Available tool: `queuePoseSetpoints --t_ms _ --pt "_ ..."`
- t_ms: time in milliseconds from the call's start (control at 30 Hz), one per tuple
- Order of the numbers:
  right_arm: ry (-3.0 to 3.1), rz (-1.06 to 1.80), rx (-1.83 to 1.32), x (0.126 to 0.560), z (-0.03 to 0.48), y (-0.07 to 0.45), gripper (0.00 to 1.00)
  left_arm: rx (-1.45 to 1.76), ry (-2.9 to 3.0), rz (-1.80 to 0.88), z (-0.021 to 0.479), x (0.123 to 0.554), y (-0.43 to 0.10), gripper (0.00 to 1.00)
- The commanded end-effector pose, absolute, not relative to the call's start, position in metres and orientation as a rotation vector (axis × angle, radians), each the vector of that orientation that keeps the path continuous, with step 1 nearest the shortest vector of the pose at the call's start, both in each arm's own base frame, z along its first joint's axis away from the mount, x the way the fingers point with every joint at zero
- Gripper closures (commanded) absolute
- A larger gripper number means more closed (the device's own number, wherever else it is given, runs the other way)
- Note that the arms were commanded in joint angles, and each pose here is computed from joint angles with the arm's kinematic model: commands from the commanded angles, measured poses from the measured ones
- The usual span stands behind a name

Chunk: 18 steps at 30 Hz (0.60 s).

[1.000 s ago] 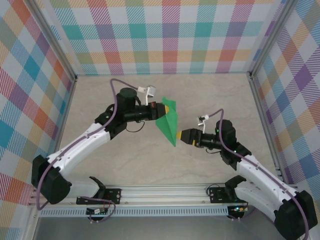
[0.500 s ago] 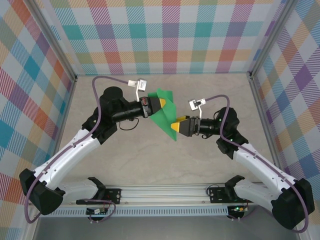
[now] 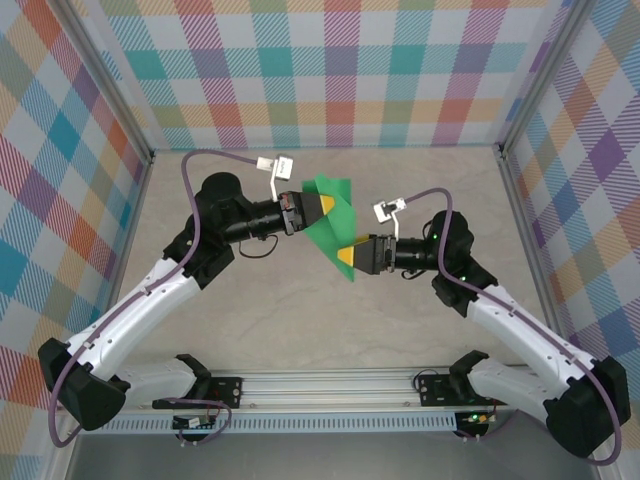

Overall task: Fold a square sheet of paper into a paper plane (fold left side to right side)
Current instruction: Turn over the paper at the center of the table.

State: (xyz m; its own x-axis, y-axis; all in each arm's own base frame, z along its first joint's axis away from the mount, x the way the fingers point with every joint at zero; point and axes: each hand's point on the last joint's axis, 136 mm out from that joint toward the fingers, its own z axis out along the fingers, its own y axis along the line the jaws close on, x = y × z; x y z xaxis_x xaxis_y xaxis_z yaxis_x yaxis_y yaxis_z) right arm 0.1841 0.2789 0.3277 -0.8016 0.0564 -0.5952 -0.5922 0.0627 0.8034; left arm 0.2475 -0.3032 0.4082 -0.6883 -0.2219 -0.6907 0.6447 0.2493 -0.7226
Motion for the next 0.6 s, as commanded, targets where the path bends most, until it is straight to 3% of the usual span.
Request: queuePoseSetpoints --t_ms 0,200,567 --pt "1.868 1.709 -0.499 0.186 0.329 0.262 0.0 0.411 1.758 -1.51 0.42 0.241 -0.294 0.97" --pt "1.856 1.767 -0.449 0.181 0.325 0.25 0.0 0.417 1.74 -1.51 0.427 0.238 -0.292 0.96" --pt "1.809 1.908 -0.552 0.161 0.332 0.279 0.0 0.426 1.719 -1.532 0.433 0.235 -0.294 0.97"
